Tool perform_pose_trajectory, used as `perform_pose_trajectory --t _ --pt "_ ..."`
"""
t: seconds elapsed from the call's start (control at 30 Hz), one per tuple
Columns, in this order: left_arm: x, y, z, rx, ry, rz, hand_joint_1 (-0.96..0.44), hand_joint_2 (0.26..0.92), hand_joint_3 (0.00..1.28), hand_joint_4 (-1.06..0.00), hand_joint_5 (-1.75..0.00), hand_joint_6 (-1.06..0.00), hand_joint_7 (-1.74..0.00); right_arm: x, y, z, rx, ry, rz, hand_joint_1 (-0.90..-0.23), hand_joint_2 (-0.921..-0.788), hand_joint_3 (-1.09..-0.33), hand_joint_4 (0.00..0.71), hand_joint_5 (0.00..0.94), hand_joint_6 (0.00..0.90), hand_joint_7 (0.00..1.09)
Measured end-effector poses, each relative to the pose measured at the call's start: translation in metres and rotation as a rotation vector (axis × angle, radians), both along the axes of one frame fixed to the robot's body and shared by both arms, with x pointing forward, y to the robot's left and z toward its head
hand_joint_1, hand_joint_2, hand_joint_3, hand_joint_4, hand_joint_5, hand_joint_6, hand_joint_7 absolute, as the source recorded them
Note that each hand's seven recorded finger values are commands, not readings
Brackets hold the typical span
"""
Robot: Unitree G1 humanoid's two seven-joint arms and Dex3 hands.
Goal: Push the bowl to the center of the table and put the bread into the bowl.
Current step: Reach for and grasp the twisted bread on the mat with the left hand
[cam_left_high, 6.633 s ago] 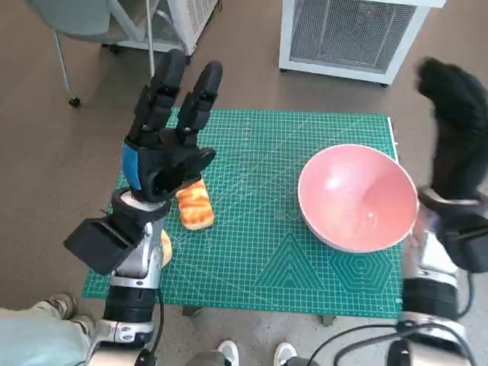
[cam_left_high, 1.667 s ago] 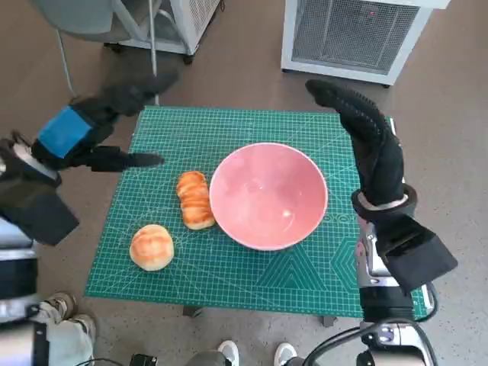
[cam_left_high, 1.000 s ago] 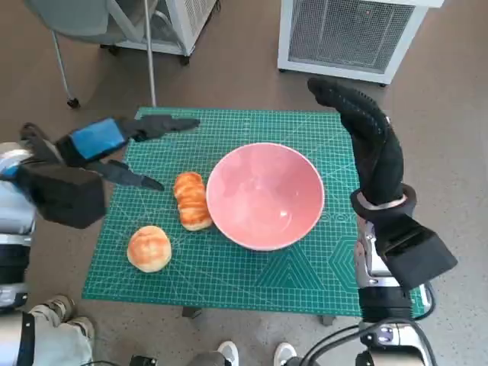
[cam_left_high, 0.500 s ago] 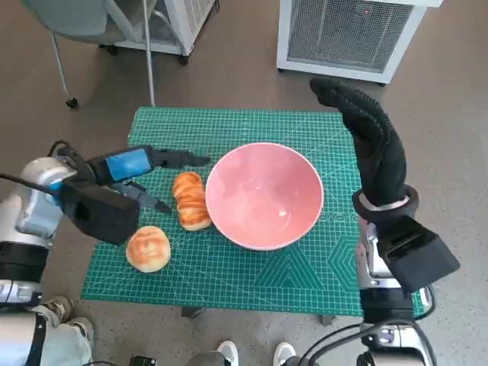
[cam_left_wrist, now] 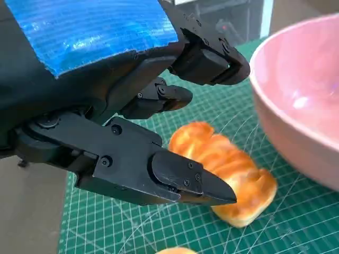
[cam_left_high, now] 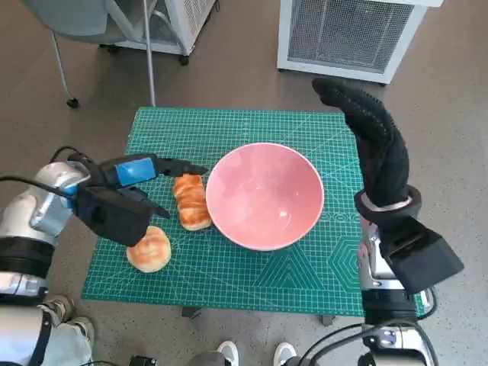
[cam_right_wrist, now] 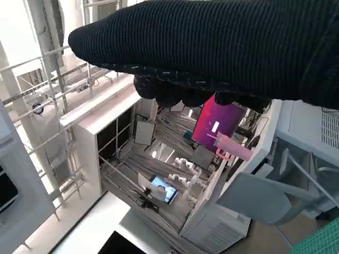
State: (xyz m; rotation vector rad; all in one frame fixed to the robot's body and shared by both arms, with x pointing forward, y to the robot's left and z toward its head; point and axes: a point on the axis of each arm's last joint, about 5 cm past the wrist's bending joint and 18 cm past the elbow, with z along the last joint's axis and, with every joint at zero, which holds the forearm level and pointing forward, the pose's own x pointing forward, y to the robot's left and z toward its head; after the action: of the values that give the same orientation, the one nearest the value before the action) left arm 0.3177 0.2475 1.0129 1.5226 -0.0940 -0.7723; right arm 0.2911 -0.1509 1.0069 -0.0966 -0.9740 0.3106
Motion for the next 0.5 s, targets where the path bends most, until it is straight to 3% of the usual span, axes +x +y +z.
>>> perform_pose_trajectory --t 0.23,0.5 --pt "0.003 -0.005 -0.013 0.025 0.029 0.012 -0.19 0.782 0.01 -0.36 0.00 -0.50 -0.03 -0.0001 -0.001 0.000 0.001 0.007 -0.002 -0.669 -0.921 -0.839 0.266 0.001 -0.001 0.67" --pt "0.008 -0.009 -0.012 0.039 0.013 0.014 -0.18 0.792 0.01 -0.39 -0.01 -0.52 -0.03 -0.0001 -0.001 0.000 0.001 0.008 -0.002 -0.666 -0.921 -0.839 0.266 0.001 -0.001 0.67"
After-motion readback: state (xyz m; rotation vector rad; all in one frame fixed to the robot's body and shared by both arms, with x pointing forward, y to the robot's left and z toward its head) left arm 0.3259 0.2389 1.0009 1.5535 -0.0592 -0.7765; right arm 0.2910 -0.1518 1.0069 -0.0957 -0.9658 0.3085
